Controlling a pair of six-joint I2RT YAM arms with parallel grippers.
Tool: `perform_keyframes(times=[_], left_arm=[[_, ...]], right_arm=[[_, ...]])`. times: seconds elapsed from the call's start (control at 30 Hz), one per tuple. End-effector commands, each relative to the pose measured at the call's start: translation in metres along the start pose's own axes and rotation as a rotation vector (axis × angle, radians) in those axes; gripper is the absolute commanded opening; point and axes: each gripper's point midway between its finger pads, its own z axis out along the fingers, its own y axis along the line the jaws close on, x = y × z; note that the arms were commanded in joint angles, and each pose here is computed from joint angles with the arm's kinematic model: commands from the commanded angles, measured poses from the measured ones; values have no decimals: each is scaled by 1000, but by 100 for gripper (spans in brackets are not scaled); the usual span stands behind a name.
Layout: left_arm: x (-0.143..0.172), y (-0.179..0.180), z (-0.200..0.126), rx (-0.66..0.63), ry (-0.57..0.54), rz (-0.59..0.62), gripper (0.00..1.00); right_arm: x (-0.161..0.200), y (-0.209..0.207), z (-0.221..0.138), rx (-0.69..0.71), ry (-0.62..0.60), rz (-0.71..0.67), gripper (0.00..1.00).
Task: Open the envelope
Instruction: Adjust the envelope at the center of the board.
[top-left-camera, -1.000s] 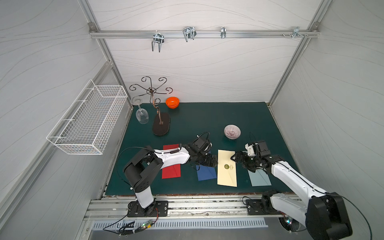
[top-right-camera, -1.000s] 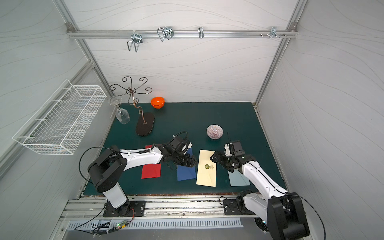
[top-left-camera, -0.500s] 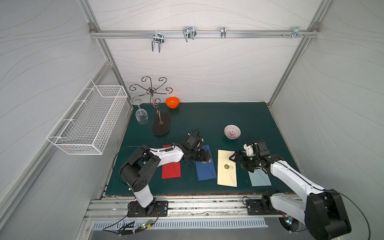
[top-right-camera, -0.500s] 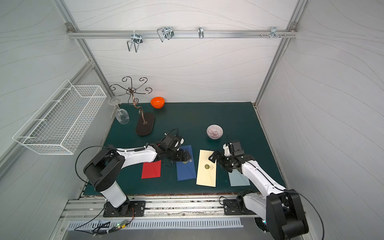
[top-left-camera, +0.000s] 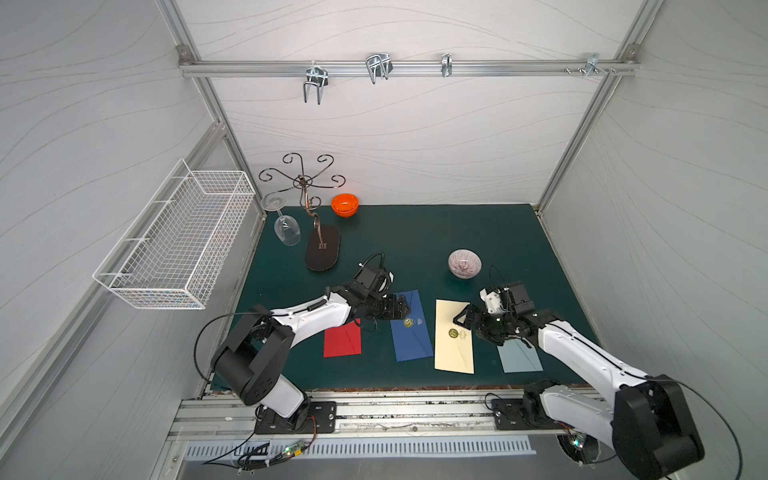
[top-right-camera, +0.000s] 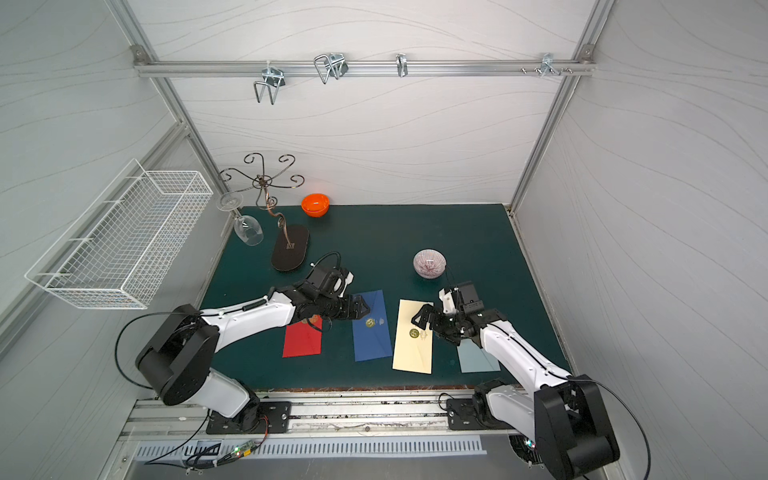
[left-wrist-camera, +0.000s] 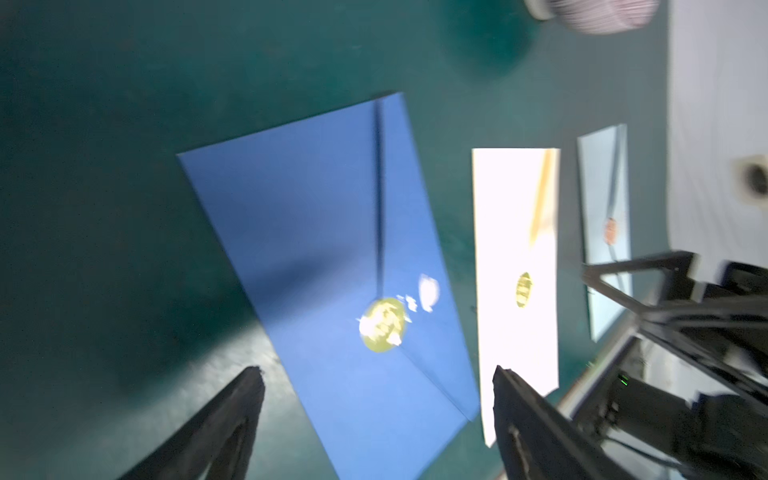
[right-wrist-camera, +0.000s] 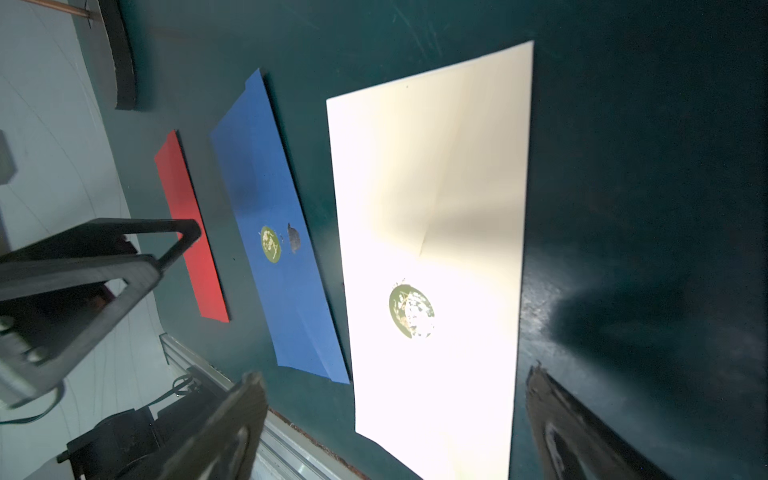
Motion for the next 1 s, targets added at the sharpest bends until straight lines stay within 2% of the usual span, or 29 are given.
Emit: perform_keyframes(times=[0.0,0.07,0.1,0.17,0.27,0.4,0.5,0.53,0.97], left_arm=[[-9,-37,-12,88,-21,63,89],[-7,-44,-4,90,-5,74,88],[-7,-43,1,48,10,80,86],[-1,-30,11,-120,55,120,84],[1,-8,13,-426,108,215,85],[-1,5,15,-628,148,293,88],[-4,-4,21,-661,148,344,93],[-4,-7,24,-657,154,354,99],[0,-20,61,-666,206,399,99]], right_arm=[[5,2,-1,17,4,-21,96],[6,-8,-1,69,-12,7,96],[5,-16,-3,108,-30,29,97],[3,-29,-9,169,-57,69,97],[-1,-36,-22,171,-106,105,98],[-5,-39,-36,138,-187,134,98],[-5,-38,-38,121,-201,135,99],[-5,-37,-38,114,-198,132,99],[0,-39,-34,110,-182,133,99]])
